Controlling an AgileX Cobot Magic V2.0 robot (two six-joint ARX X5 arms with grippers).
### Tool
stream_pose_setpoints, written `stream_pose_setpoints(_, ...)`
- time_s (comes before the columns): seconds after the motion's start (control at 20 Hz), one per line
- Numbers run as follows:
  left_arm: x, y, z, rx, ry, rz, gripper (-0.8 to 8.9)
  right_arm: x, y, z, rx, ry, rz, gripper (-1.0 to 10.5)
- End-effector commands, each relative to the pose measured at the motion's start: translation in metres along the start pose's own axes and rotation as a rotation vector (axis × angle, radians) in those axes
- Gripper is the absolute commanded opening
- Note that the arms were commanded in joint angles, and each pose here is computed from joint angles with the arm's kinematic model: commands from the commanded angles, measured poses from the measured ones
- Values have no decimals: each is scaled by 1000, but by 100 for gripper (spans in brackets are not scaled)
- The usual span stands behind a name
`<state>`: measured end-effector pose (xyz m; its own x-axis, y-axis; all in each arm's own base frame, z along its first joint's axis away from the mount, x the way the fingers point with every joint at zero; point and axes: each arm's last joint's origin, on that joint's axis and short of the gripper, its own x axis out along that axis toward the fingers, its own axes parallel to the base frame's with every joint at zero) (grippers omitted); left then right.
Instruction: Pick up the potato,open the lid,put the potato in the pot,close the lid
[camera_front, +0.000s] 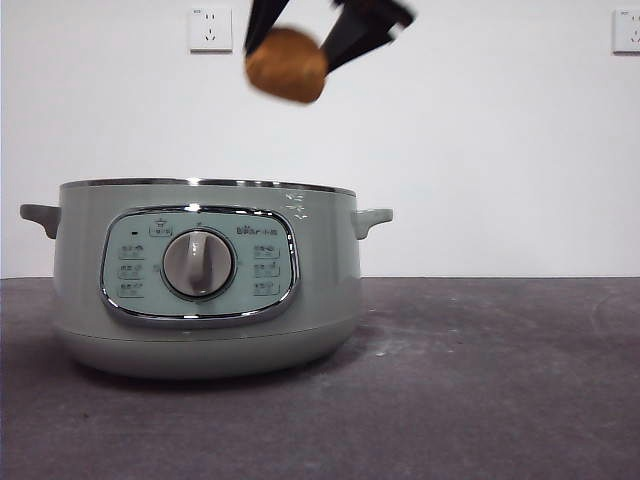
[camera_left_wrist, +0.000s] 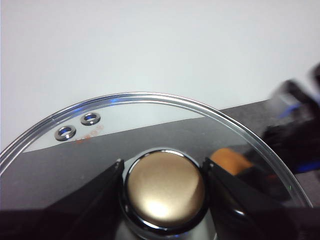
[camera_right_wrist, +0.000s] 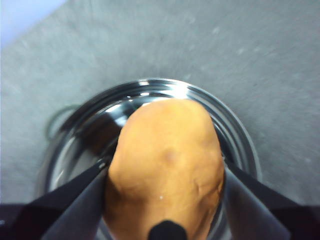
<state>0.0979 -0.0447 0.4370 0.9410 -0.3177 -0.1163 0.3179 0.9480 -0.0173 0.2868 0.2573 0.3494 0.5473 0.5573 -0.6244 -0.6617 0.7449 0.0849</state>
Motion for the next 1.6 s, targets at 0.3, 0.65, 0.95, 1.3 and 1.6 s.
stream_pose_setpoints(0.3, -17, 2, 3, 7, -40, -2, -9, 101, -4, -15, -74, 186, 28, -12)
stream_pose_setpoints(0.65, -17, 2, 2, 8, -30, -2, -9, 135, 11, -39, -124, 288, 78, -12)
stream_pose_setpoints(0.95, -17, 2, -1, 13, 6, -1, -9, 144, 20, -49, -169, 335, 91, 152)
stream_pose_setpoints(1.3, -17, 3, -5, 18, 43, 0, -9, 138, 20, -46, -127, 331, 80, 479)
stream_pose_setpoints(1.6, 7, -1, -6, 25, 93, 2, -9, 41, 9, -14, -145, 318, -141, 473)
